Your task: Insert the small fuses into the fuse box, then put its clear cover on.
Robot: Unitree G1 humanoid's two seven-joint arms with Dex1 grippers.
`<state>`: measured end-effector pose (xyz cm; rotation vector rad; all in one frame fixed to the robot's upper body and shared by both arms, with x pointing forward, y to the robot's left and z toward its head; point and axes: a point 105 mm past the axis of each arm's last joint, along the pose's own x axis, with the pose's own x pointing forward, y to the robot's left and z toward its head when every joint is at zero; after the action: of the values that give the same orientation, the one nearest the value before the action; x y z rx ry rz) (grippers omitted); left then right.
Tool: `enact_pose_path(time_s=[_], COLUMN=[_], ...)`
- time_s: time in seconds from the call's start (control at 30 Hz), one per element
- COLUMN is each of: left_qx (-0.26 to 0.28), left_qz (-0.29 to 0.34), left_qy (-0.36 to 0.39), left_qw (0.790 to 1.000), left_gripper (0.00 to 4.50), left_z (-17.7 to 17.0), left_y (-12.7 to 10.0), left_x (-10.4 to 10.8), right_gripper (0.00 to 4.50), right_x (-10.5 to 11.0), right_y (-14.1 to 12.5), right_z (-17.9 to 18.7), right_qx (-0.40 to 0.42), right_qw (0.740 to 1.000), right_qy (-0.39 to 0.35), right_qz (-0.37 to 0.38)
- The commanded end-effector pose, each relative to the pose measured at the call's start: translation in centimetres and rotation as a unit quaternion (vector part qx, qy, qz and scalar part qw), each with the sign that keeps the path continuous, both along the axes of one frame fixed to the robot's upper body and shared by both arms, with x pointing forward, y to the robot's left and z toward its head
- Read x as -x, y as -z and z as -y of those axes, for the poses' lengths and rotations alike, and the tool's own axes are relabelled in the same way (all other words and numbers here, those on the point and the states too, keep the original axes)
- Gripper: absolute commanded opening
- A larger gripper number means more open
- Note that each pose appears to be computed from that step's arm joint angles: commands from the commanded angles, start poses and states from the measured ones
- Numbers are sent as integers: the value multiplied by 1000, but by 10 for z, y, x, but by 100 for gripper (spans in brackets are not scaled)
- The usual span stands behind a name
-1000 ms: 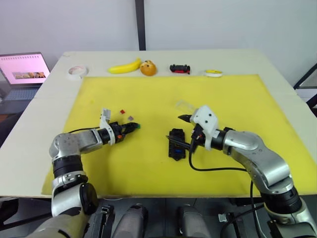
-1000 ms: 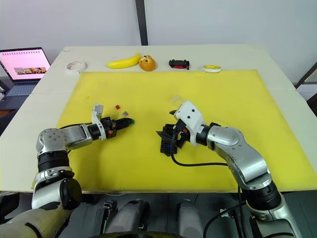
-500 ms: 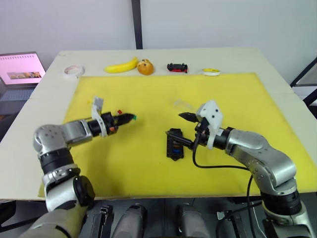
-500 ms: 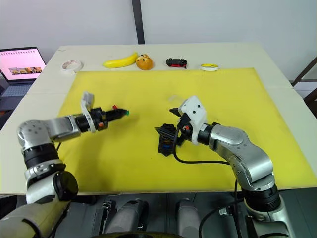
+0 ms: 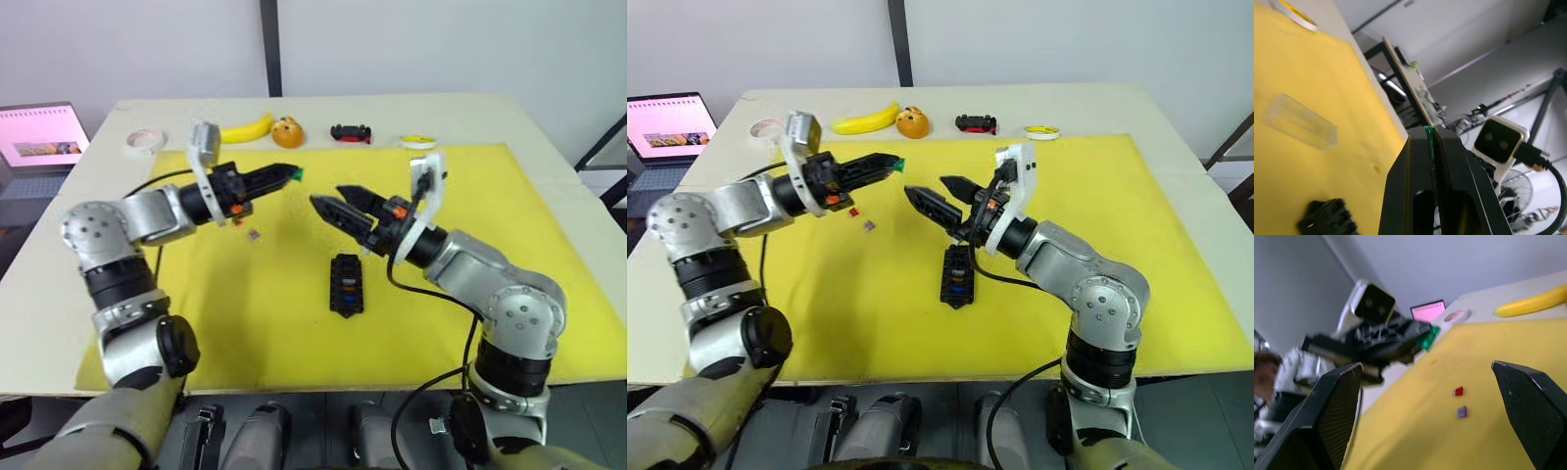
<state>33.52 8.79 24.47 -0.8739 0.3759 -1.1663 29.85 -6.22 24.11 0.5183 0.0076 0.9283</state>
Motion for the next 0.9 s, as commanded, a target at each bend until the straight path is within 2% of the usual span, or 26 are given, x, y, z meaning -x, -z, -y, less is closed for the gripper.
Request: enact_pose_path(time_s=[0.03, 0.17, 0.4, 0.53, 0.8, 0.9], left_qx=[35, 70, 76, 83, 89, 90], left_qz=[22, 9, 2, -4, -7, -9], left_qy=[6, -3, 11, 9, 9, 5], left_qw=[999, 997, 997, 997, 996, 996], left_gripper=[6, 6, 6, 0, 0, 0], left_z=[7, 17, 26, 26, 28, 28], left_y=[-13, -16, -18, -20, -21, -21], left_x=[3, -2, 1, -1, 1, 1], right_gripper=[450, 450, 450, 339, 339, 260], right_x=[2, 2, -1, -3, -8, -8], right_y=[-16, -18, -17, -17, -18, -19], right_z=[1, -2, -1, 0, 1, 2], right_qx=[-49, -78, -106, -117, -135, -138], right_qw=[999, 997, 993, 991, 988, 988], right_qy=[4, 9, 28, 33, 37, 37], right_qz=[2, -20, -45, -53, -64, -63])
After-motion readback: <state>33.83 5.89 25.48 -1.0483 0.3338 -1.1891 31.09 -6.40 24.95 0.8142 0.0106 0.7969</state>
